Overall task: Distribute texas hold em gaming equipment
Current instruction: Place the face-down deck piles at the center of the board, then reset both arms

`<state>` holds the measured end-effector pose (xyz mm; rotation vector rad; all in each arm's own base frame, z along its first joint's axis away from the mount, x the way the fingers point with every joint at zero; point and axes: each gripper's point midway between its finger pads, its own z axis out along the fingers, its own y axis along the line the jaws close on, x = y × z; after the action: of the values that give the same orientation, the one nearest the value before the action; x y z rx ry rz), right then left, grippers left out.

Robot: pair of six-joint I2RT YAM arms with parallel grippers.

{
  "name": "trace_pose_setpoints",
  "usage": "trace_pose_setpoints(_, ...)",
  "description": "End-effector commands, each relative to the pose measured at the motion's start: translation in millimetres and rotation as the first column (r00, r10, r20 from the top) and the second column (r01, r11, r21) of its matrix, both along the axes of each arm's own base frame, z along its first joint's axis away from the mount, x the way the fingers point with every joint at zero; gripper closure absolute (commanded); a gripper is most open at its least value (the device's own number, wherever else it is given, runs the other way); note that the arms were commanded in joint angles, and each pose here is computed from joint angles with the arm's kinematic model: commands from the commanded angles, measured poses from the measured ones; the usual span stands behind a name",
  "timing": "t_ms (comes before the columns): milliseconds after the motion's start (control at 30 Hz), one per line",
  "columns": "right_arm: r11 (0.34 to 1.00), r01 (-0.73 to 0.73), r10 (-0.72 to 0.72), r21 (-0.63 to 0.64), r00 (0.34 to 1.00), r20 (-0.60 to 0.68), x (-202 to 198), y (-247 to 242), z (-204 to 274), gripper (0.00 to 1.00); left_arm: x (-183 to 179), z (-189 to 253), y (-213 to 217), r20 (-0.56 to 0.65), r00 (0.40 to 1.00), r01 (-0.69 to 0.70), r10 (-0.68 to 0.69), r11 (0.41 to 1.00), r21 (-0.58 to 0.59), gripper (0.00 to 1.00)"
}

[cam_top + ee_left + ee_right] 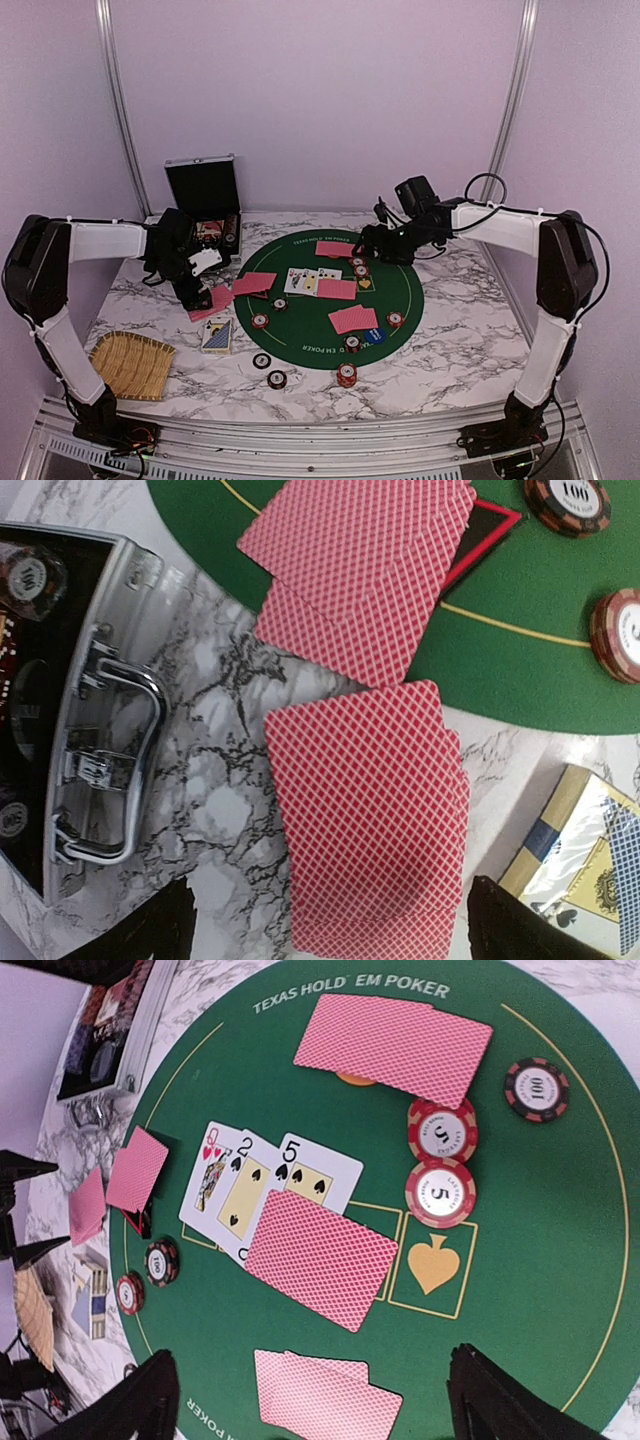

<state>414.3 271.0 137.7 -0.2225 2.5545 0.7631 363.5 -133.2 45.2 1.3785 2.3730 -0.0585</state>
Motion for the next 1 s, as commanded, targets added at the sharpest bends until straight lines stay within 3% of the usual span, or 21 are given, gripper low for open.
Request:
trace_pose_setpoints(0, 0.999, 0.036, -0.037, 0.008, 0.994, 0.100, 14, -14, 43, 0.01, 17, 49, -2, 0.092, 0.995, -0.040, 0.044, 0.998, -0.045, 0.01)
trace_pose_setpoints(267, 0.987, 0.156, -0.145, -0.046, 0.974, 0.174, 29, -55, 53, 0.01, 39, 110, 21, 0.187, 0.957, -0.176, 0.221, 0.956, -0.234, 0.01)
trace_pose_setpoints(500, 0.912, 0.404, -0.368, -0.074, 0.883, 0.291, 51, -133, 57, 0.01, 69, 122, 89, 0.254, 0.792, -0.410, 0.556, 0.792, -0.453, 0.01)
trace_pose_setpoints(667, 0.751, 0.653, -0.553, -0.101, 0.705, 0.443, 50, -215, 52, 0.01, 68, 112, 127, 0.314, 0.644, -0.460, 0.698, 0.681, -0.570, 0.01)
trace_pose_setpoints(800, 0.584, 0.800, -0.539, -0.142, 0.512, 0.668, 30, -267, 50, 0.01, 68, 107, 127, 0.296, 0.605, -0.448, 0.739, 0.623, -0.641, 0.01)
trace_pose_setpoints(900, 0.496, 0.840, -0.528, -0.219, 0.492, 0.692, 20, -291, 32, 0.01, 68, 101, 126, 0.271, 0.585, -0.444, 0.765, 0.581, -0.682, 0.01)
trace_pose_setpoints(967, 0.419, 0.884, -0.594, -0.207, 0.440, 0.674, 10, -314, 23, 0.01, 69, 97, 128, 0.261, 0.563, -0.441, 0.784, 0.551, -0.708, 0.01)
